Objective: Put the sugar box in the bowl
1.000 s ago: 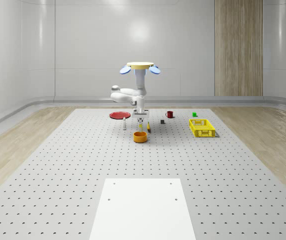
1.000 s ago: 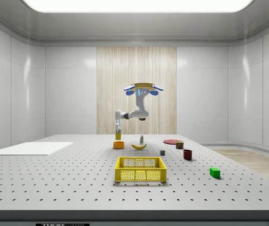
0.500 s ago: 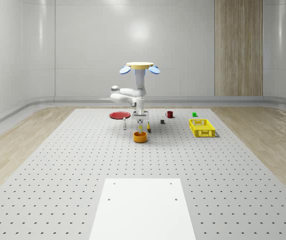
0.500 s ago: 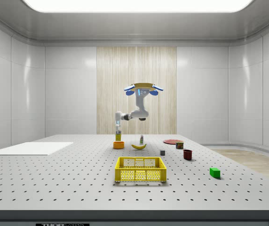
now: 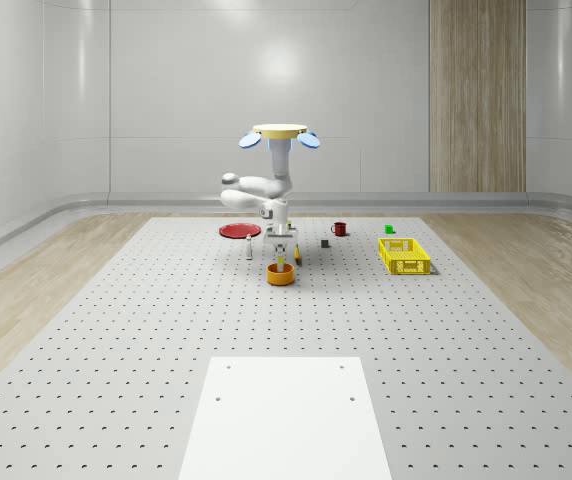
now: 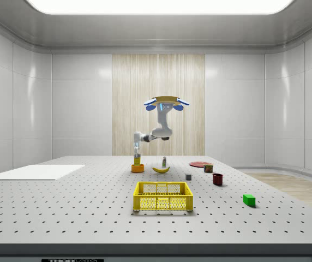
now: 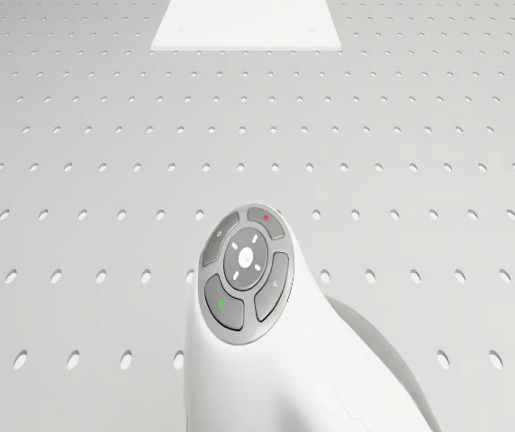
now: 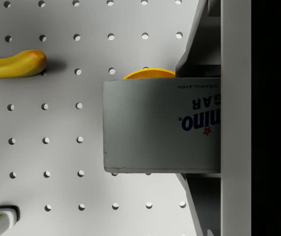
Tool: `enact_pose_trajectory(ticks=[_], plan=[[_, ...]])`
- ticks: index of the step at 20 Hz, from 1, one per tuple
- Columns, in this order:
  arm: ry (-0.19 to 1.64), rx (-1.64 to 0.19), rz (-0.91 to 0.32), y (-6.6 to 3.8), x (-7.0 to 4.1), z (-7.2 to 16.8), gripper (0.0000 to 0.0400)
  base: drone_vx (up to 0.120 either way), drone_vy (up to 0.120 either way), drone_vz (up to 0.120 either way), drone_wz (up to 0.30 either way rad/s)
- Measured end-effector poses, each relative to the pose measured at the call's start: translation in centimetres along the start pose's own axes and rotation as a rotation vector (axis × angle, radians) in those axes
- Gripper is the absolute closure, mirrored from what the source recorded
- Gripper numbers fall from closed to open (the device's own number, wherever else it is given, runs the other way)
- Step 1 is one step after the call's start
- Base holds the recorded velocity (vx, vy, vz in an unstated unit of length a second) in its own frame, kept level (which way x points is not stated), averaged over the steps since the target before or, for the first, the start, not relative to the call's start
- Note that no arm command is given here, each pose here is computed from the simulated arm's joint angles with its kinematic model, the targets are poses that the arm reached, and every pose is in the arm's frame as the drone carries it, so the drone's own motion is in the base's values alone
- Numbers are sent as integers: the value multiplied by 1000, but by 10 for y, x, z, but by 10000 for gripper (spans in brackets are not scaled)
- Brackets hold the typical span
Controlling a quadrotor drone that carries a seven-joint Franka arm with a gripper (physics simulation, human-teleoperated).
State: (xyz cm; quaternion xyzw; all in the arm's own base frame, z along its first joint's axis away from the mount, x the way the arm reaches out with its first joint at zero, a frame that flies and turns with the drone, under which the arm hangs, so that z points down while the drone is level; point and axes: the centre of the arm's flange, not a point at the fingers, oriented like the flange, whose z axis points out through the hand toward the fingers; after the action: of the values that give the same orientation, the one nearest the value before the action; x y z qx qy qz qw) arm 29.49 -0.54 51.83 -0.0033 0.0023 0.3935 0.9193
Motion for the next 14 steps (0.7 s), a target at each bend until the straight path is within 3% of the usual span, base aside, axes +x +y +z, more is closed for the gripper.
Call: enact_pose_trajectory(ticks=[6, 7, 10, 14], plan=[[0, 0, 0, 0, 0, 18, 236, 0, 0, 0, 0], [0, 0, 0, 0, 0, 20, 219, 0, 0, 0, 0], [-4, 2, -9, 0, 0, 23, 103, 0, 0, 0, 0], [-6, 3, -16, 0, -1, 17, 38, 0, 0, 0, 0]])
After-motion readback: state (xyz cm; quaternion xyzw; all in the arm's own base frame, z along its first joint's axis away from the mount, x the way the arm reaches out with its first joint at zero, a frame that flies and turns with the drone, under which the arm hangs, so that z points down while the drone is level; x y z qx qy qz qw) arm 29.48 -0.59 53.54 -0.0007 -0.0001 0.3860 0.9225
